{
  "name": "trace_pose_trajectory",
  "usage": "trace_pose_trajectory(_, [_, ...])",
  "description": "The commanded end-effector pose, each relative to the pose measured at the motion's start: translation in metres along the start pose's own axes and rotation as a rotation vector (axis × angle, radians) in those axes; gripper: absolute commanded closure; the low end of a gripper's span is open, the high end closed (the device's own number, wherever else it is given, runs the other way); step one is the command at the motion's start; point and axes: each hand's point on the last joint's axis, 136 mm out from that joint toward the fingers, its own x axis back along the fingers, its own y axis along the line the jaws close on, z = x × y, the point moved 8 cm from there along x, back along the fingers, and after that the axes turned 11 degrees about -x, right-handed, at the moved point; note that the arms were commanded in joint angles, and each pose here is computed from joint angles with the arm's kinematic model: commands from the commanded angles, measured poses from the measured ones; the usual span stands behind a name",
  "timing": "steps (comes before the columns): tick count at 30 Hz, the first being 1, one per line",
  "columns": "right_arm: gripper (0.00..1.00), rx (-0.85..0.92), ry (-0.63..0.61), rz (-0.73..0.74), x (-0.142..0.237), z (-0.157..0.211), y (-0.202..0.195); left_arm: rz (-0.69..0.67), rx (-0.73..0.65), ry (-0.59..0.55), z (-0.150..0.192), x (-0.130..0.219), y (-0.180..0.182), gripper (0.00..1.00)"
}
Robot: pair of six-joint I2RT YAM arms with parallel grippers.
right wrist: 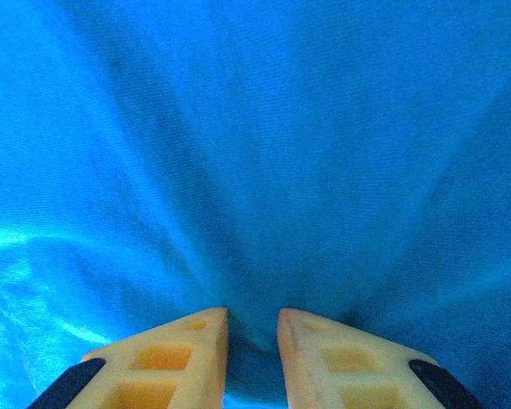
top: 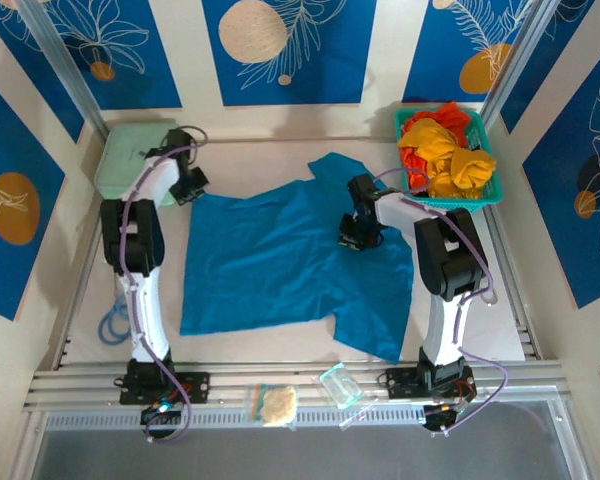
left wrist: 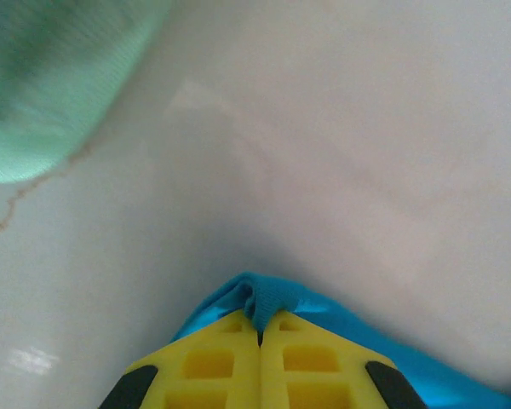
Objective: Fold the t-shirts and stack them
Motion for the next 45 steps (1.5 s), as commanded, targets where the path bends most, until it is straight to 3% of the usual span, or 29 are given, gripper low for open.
trace_pose_trajectory(1, [0.74,-0.042,0.081,0.099,-0.014,0.017,-0.024,0.189,0.353,0.046,-0.018,-0.015,0.032,0.96])
trace_pose_trajectory(4, [0.75,-0.043,0.087,0.106,-0.017,0.019,-0.025,0.336,0.486,0.004,-0.026,-0.02,0.029,0.65])
trace_pose_trajectory(8, [0.74,-0.037,0.091,0.108,-0.018,0.02,-0.022,0.449,0.434,-0.057,-0.044,0.001,0.0,0.43])
trace_pose_trajectory(13, [0.75,-0.023,0.086,0.101,-0.017,0.022,-0.014,0.55,0.336,-0.085,-0.043,0.032,-0.024,0.37])
trace_pose_trajectory(16, [0.74,-0.012,0.081,0.094,-0.014,0.021,-0.011,0.598,0.273,-0.067,-0.032,0.047,-0.034,0.42])
trace_pose_trajectory(20, [0.75,0.017,0.057,0.048,-0.003,0.012,-0.002,0.576,0.148,-0.015,-0.001,0.061,-0.044,0.65])
trace_pose_trajectory(25, [0.75,0.06,0.04,-0.023,0.012,0.002,0.014,0.32,0.007,0.076,0.043,0.047,-0.032,1.0])
trace_pose_trajectory(31, [0.85,0.061,0.083,-0.1,0.012,0.005,0.026,0.128,-0.087,0.125,0.05,0.009,-0.021,1.0])
trace_pose_trajectory(35, [0.87,0.055,0.089,-0.099,0.011,0.008,0.024,0.024,-0.155,0.135,0.045,-0.003,-0.022,1.0])
trace_pose_trajectory(45, [0.88,0.044,0.114,-0.087,0.006,0.018,0.018,-0.013,-0.189,0.08,0.011,-0.031,-0.035,1.0])
